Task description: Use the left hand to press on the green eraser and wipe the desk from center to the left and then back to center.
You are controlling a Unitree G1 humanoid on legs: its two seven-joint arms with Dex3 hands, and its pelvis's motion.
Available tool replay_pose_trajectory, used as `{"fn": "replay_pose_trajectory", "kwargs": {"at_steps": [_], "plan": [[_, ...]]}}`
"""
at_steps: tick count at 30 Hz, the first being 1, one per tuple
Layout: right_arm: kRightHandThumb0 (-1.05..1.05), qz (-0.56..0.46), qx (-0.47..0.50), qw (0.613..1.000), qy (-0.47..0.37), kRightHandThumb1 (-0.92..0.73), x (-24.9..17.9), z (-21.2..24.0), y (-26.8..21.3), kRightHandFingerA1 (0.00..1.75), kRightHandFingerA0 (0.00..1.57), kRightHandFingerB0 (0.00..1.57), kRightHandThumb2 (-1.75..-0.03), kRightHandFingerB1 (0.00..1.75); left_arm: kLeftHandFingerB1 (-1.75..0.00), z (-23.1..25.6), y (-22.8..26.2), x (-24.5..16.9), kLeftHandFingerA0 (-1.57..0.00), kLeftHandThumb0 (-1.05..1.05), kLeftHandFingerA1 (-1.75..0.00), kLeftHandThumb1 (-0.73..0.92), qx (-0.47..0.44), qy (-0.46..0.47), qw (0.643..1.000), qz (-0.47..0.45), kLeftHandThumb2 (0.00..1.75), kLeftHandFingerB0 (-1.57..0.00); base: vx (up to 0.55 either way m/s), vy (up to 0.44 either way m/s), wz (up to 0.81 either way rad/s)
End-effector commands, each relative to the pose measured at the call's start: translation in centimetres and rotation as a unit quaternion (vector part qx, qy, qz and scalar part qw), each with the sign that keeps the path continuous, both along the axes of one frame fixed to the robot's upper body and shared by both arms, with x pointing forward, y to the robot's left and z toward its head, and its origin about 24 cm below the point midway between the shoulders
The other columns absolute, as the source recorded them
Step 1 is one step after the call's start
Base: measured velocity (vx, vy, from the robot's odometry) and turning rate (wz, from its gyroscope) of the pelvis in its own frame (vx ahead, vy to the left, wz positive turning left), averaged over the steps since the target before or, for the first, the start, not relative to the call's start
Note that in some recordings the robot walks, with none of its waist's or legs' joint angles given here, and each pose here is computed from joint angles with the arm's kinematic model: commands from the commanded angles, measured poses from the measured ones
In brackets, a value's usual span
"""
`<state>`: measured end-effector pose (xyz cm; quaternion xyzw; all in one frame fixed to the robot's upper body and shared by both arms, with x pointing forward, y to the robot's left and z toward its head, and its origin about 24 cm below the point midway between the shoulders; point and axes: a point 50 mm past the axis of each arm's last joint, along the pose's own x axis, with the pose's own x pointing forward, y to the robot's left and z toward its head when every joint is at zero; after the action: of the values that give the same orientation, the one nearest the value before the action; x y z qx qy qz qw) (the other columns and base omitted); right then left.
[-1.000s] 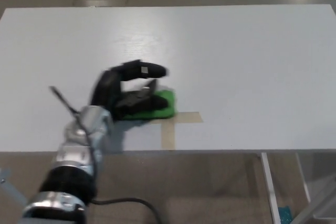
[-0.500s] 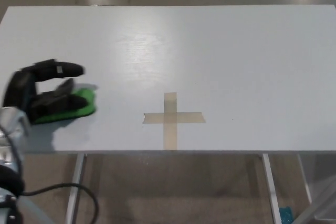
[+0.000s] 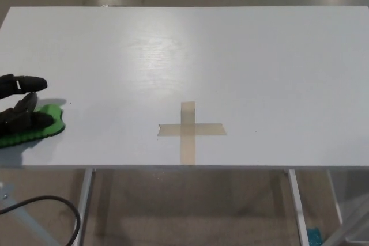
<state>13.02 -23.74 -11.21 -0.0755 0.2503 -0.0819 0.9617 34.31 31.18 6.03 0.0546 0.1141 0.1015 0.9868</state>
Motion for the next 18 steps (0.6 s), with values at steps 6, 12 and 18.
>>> {"fn": "replay_pose_trajectory", "kwargs": {"at_steps": [6, 12, 18], "plan": [[-0.49, -0.009, 0.009, 1.0, 0.0, -0.81, -0.3, -0.1, 0.3, 0.51, 0.73, 0.58, -0.65, 0.39, -0.79, -2.2, -7.2, 1.4, -1.16, -0.21, -0.58, 0.78, 0.022, 0.027, 0.993, -0.116, 0.65, -0.95, 0.0, 0.0, 0.01], [-0.48, -0.009, 0.01, 1.0, -0.003, -0.8, -0.1, 0.0, 0.4, 0.52, 0.73, 0.58, -0.64, 0.39, -0.81, -1.9, -12.0, 2.5, -1.14, -0.21, -0.61, 0.8, 0.015, 0.01, 0.984, -0.179, 0.65, -0.93, 0.0, 0.0, 0.0], [-0.47, -0.006, 0.006, 1.0, -0.009, -0.8, 0.3, 0.1, 0.4, 0.52, 0.73, 0.58, -0.64, 0.39, -0.8, -1.4, -17.4, 3.0, -1.14, -0.21, -0.63, 0.81, -0.005, -0.002, 0.97, -0.241, 0.66, -0.94, 0.0, 0.0, 0.0]]}}
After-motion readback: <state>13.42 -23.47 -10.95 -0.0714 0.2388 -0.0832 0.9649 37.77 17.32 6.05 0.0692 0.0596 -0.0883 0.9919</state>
